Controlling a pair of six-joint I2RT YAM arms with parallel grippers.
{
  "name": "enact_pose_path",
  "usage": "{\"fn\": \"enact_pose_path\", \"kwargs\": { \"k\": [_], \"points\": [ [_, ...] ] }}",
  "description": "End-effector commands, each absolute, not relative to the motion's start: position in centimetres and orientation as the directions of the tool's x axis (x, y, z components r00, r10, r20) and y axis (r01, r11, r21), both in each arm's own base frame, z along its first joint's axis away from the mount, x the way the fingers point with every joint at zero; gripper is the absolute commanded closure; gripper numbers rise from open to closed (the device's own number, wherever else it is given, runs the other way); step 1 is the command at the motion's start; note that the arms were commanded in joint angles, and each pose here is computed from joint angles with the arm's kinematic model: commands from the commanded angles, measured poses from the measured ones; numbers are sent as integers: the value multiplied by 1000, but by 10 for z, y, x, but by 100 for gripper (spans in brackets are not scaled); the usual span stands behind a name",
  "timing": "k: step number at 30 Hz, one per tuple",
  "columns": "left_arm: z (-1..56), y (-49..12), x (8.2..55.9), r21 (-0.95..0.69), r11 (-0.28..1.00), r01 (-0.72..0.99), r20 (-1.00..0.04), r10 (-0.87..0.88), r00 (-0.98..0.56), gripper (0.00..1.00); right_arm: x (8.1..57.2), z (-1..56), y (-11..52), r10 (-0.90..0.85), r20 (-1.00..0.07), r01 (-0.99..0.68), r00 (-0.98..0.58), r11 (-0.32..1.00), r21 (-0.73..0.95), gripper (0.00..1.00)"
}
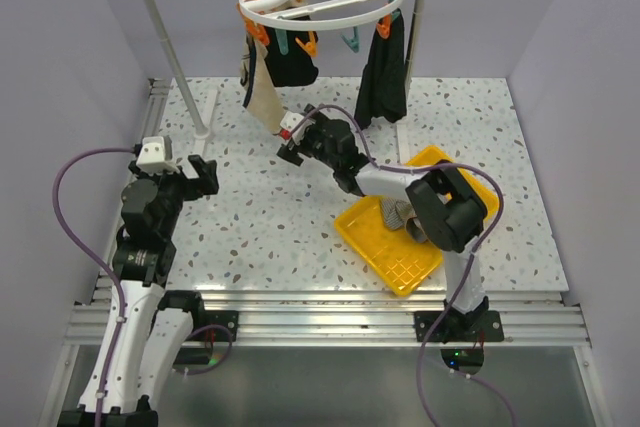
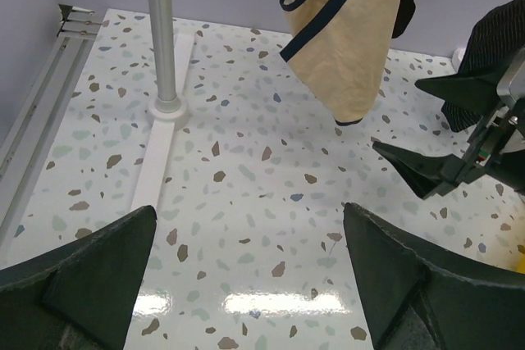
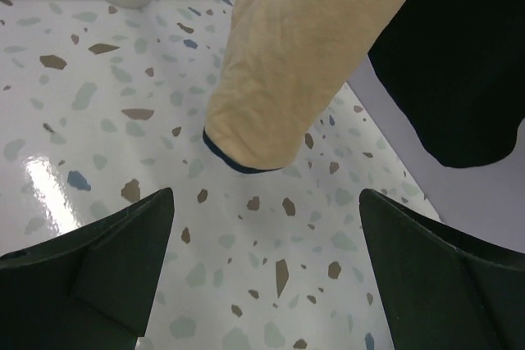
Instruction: Remove the underwear clipped to the hanger
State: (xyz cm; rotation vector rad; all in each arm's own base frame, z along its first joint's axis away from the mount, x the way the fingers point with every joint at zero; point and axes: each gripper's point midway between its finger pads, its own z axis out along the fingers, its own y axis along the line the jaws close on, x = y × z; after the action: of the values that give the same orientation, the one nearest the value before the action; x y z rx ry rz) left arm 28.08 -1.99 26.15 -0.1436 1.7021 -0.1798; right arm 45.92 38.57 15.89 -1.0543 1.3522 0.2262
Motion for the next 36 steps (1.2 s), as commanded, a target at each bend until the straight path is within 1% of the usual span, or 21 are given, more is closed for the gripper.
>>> {"fn": "enact_pose_path", "kwargs": {
  "k": [1,5,6,7,8,10,11,12,13,15,18,20,22,24,25,28,29,31,33,34,36],
  "points": [
    [257,-17,279,-216,976,-14,-966,-216,-139,0,479,207,403,-318,-866,-614,387,611,-499,1],
    [253,-18,279,-220,975,-14,-963,-220,-155,0,486,213,431,-209,-903,-681,376,598,-422,1],
    [253,-18,280,-223,975,-14,-963,-223,-155,0,489,199,436,-197,-914,-696,356,597,-400,1],
    [253,-18,280,-226,974,-13,-962,-226,-155,0,491,200,440,-170,-921,-701,351,604,-379,1],
    [253,-19,281,-228,974,-12,-961,-227,-156,0,495,216,445,-111,-921,-696,372,624,-356,1],
    [254,-19,281,-233,972,-9,-960,-232,-155,0,503,203,451,-81,-929,-696,362,639,-327,1],
    [255,-19,281,-234,972,-10,-960,-233,-156,0,509,211,454,-59,-927,-683,371,658,-316,1],
    [256,-19,281,-234,972,-9,-960,-233,-153,0,514,209,456,-73,-930,-672,361,671,-314,1],
    [257,-20,281,-236,972,-8,-960,-235,-154,0,522,193,458,-97,-937,-663,337,682,-309,1],
    [260,-20,281,-239,971,-7,-959,-238,-153,0,537,202,459,-89,-943,-627,320,726,-282,1],
    [262,-21,281,-240,971,-4,-958,-237,-161,0,550,196,463,-107,-937,-609,332,734,-300,1],
    [262,-21,281,-239,971,-6,-958,-237,-164,0,553,198,465,-98,-934,-612,344,731,-302,5],
    [264,-21,280,-242,970,-6,-957,-240,-162,0,550,197,469,-77,-937,-627,340,724,-287,11],
    [264,-21,280,-248,969,-9,-955,-246,-163,0,545,199,471,-55,-937,-640,344,716,-277,31],
    [264,-21,280,-254,967,-10,-954,-252,-163,0,544,196,469,-54,-939,-642,339,717,-273,53],
    [264,-22,281,-265,964,-5,-952,-262,-160,0,539,201,469,-28,-935,-649,353,713,-266,97],
    [264,-23,282,-268,963,-5,-951,-266,-157,0,537,197,468,-28,-933,-654,358,706,-272,100],
    [267,-23,283,-270,963,-3,-952,-267,-150,0,529,193,469,-20,-932,-686,362,672,-281,100],
    [269,-27,284,-273,962,19,-952,-267,-150,0,525,198,466,-9,-931,-691,366,668,-278,100],
    [270,-27,285,-272,962,24,-953,-266,-145,0,522,188,464,-14,-939,-699,342,664,-265,100],
    [275,-30,286,-273,961,47,-955,-265,-131,0,515,201,459,7,-935,-698,353,668,-259,100]
  ]
}}
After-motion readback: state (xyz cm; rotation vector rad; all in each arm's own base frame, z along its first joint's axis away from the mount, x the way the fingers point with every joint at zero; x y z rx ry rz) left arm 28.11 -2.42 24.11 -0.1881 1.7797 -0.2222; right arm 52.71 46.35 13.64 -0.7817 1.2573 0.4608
